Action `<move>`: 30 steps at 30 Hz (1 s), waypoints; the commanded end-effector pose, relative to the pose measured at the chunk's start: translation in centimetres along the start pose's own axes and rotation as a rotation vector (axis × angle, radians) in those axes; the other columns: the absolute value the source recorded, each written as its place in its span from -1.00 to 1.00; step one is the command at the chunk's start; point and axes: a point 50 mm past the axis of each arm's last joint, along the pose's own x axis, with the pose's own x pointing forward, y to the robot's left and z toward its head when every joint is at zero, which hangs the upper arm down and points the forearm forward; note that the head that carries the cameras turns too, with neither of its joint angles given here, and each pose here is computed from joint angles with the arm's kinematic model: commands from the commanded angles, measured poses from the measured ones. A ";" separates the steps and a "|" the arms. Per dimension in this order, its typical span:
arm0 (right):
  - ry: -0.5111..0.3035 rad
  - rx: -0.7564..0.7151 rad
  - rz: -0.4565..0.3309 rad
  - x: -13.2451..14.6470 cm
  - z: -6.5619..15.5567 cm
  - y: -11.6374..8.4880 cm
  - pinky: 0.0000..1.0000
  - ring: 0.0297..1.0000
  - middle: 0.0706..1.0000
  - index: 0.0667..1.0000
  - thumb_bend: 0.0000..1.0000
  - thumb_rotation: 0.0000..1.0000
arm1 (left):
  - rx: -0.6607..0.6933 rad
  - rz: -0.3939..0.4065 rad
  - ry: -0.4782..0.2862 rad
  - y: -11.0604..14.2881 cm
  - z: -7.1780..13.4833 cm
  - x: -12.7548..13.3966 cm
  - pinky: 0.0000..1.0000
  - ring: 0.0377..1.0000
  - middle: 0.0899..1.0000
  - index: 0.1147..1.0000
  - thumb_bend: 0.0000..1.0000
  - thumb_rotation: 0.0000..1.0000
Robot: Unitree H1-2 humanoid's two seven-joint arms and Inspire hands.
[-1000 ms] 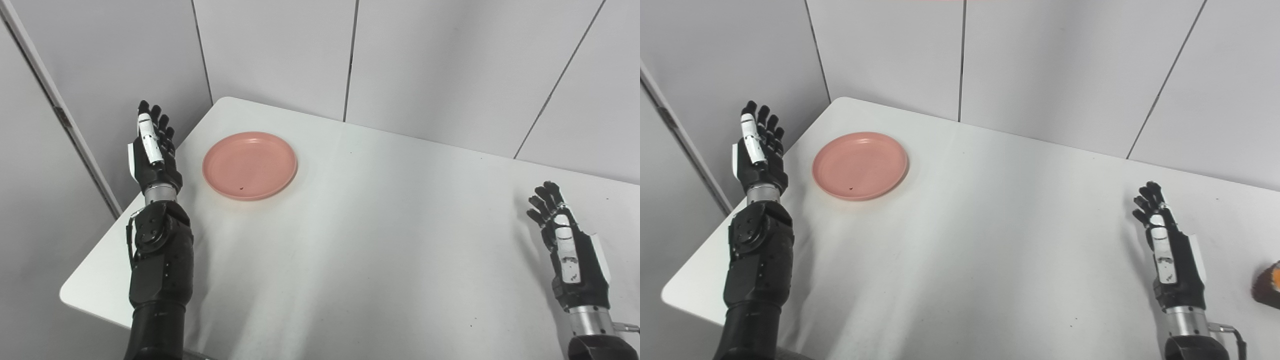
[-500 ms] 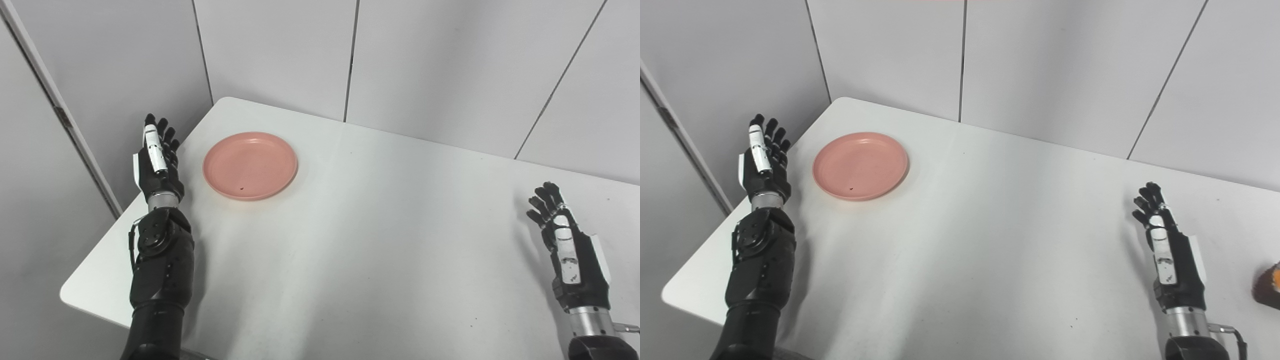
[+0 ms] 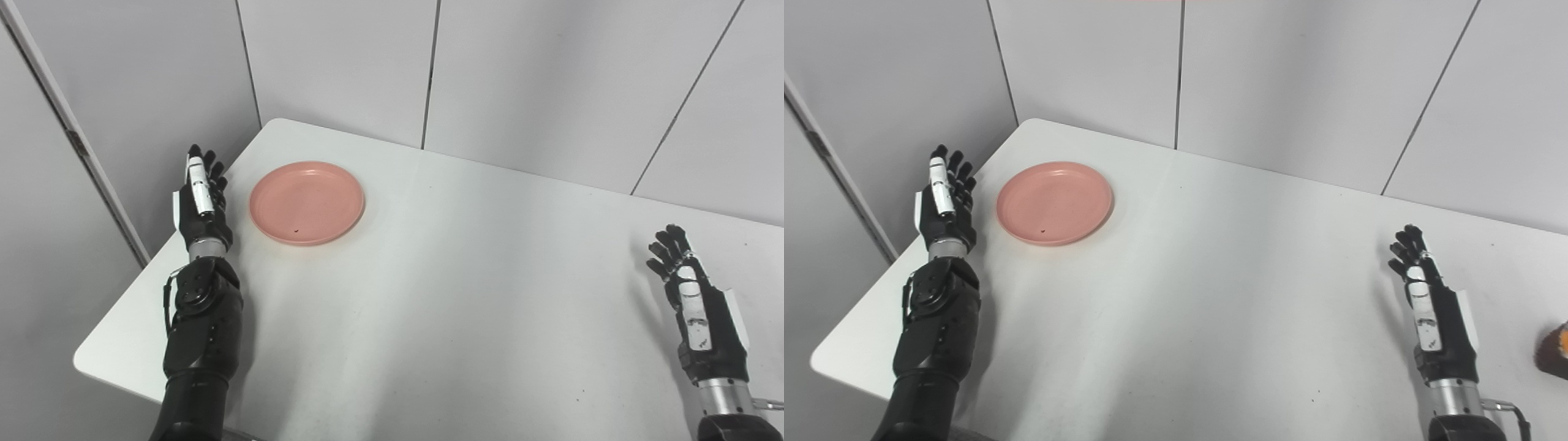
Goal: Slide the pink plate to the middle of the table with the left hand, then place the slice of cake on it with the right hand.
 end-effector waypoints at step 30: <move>0.145 0.041 -0.030 -4.6 -3.2 1.4 0.84 0.85 0.87 0.90 -0.32 1.00 | 0.051 -0.073 0.053 -2.3 -0.5 0.0 0.96 0.93 0.92 0.93 -0.18 1.00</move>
